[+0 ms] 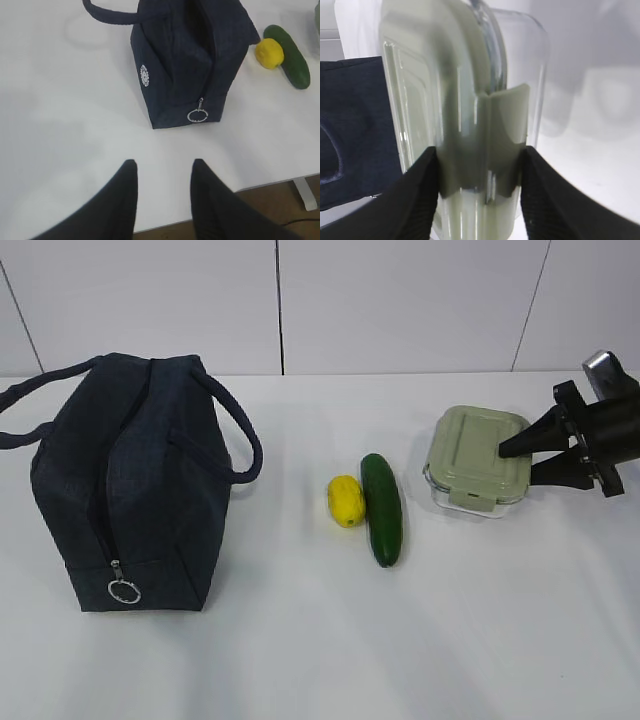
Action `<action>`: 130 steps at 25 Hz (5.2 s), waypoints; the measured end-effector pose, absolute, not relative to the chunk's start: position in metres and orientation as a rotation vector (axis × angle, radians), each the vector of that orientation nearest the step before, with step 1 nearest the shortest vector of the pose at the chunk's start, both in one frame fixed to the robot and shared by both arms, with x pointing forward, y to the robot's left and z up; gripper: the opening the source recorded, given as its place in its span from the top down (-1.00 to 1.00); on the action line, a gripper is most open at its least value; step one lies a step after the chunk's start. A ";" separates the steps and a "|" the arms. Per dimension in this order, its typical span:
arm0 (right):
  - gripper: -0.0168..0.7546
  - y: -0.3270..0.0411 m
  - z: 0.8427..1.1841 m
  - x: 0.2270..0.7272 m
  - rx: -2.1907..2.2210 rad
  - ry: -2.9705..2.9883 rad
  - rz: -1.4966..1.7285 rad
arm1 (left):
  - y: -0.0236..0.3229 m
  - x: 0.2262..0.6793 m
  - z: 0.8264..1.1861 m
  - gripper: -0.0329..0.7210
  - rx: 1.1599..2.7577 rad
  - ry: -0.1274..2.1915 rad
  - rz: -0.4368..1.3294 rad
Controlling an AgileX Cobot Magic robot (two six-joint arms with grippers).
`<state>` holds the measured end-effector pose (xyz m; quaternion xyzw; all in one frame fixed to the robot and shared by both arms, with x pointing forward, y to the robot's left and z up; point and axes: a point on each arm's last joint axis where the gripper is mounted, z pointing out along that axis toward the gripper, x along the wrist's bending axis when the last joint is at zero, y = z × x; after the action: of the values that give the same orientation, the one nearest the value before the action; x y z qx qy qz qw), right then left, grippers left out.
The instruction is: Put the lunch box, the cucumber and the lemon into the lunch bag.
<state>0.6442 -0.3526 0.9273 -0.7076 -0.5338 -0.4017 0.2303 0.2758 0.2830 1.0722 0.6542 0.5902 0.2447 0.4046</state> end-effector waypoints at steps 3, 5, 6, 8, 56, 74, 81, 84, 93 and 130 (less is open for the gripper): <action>0.03 -0.346 0.929 0.645 -1.937 -1.472 -1.100 | 0.281 0.289 1.072 0.28 1.664 1.520 0.583; 0.03 -0.342 0.930 0.645 -1.930 -1.476 -1.095 | 0.280 0.298 1.071 0.28 1.673 1.541 0.561; 0.03 -0.339 0.931 0.646 -1.925 -1.481 -1.094 | 0.280 0.302 1.070 0.27 1.677 1.550 0.551; 0.03 -0.337 0.933 0.646 -1.919 -1.488 -1.095 | 0.279 0.308 1.069 0.23 1.687 1.568 0.538; 0.03 -0.189 1.035 0.651 -1.510 -1.522 -1.363 | 0.240 0.581 1.055 0.14 1.958 1.690 0.115; 0.03 -0.160 1.049 0.647 -1.406 -1.527 -1.385 | 0.215 0.587 1.052 0.93 1.842 1.519 -0.152; 0.03 -0.150 1.049 0.643 -1.382 -1.541 -1.368 | 0.204 0.589 1.064 0.93 1.697 1.412 -0.238; 0.03 -0.150 1.047 0.642 -1.387 -1.578 -1.347 | 0.201 0.590 1.068 0.93 1.655 1.375 -0.262; 0.03 -0.153 1.034 0.638 -1.404 -1.760 -1.227 | 0.195 0.586 1.074 0.93 1.635 1.285 -0.335; 0.03 -0.107 1.001 0.652 -1.475 -1.600 -1.325 | 0.175 0.604 1.053 0.93 1.426 1.299 -0.547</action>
<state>0.6521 -0.1075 1.0005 -0.5537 -0.6004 -0.4973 0.2925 0.6041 0.1746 1.0527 0.5993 0.5460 -0.2301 0.5383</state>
